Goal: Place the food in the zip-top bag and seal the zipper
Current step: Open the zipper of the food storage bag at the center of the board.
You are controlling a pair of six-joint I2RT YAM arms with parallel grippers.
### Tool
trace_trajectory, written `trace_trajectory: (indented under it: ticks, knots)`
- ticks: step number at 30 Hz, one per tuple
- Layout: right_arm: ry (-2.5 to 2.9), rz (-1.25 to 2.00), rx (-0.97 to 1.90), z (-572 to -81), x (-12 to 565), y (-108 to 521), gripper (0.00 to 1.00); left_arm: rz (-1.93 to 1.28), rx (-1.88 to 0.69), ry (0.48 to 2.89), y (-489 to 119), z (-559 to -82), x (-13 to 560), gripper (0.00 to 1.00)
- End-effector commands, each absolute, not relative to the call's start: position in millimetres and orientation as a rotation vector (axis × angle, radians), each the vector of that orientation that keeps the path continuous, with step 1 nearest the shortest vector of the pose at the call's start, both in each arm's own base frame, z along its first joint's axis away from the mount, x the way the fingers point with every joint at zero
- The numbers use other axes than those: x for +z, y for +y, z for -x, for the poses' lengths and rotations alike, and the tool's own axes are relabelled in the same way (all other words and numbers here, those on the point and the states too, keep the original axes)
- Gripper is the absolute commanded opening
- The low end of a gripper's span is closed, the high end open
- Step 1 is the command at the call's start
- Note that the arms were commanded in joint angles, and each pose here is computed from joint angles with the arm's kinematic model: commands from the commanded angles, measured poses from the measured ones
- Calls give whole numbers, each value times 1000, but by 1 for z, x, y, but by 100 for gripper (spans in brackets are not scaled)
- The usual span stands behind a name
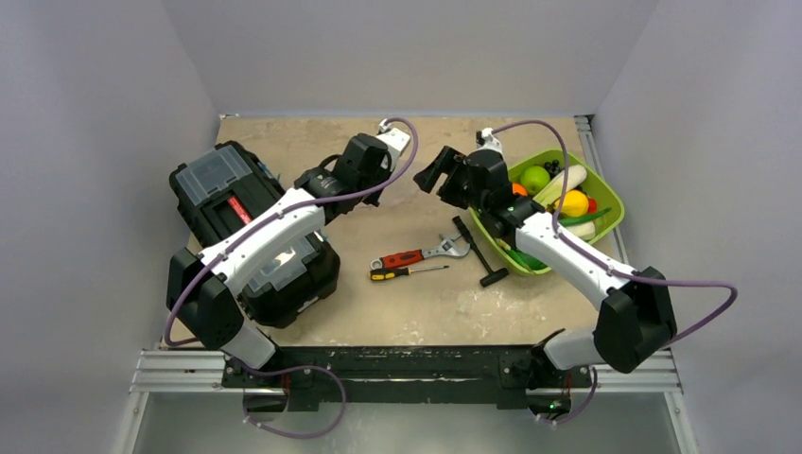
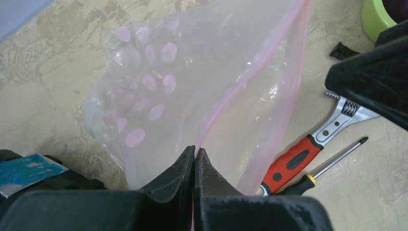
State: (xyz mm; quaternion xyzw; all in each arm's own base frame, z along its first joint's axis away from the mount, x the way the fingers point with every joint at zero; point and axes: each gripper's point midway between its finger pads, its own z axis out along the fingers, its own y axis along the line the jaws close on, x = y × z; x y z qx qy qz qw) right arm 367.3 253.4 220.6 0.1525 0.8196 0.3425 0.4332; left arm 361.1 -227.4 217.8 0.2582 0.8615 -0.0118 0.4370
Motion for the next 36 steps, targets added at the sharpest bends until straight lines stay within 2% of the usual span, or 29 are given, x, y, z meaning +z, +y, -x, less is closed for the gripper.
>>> trace_trajectory:
  ticks: [1, 3, 6, 10, 15, 22, 25, 27, 30, 32, 36]
  knots:
    - [2097, -102, 663, -354, 231, 240, 78, -548, -33, 2137, -225, -367, 235, 0]
    - [2125, -93, 662, -349, 225, 240, 79, -546, -33, 2139, -224, -367, 235, 0]
    - [2112, -93, 822, -337, 226, 256, 81, -550, -55, 2139, -227, -365, 237, 0]
    - [2048, -353, 1045, -337, 224, 267, 86, -546, -101, 2149, -231, -361, 242, 0]
    - [1995, -520, 1183, -353, 220, 282, 82, -544, -135, 2157, -234, -357, 242, 0]
    - [1952, -612, 1207, -372, 213, 290, 75, -561, -145, 2155, -235, -355, 246, 0]
    - [1952, -642, 1197, -376, 209, 292, 64, -558, -166, 2146, -236, -353, 250, 0]
    - [1962, -629, 1205, -375, 208, 300, 53, -570, -203, 2142, -241, -351, 252, 0]
    - [1951, -596, 1187, -373, 213, 311, 25, -586, -239, 2142, -243, -348, 254, 0]
    - [1948, -570, 1183, -369, 218, 318, 2, -590, -247, 2146, -243, -348, 253, 7]
    - [1940, -566, 1163, -362, 228, 320, 0, -599, -223, 2152, -241, -350, 251, 22]
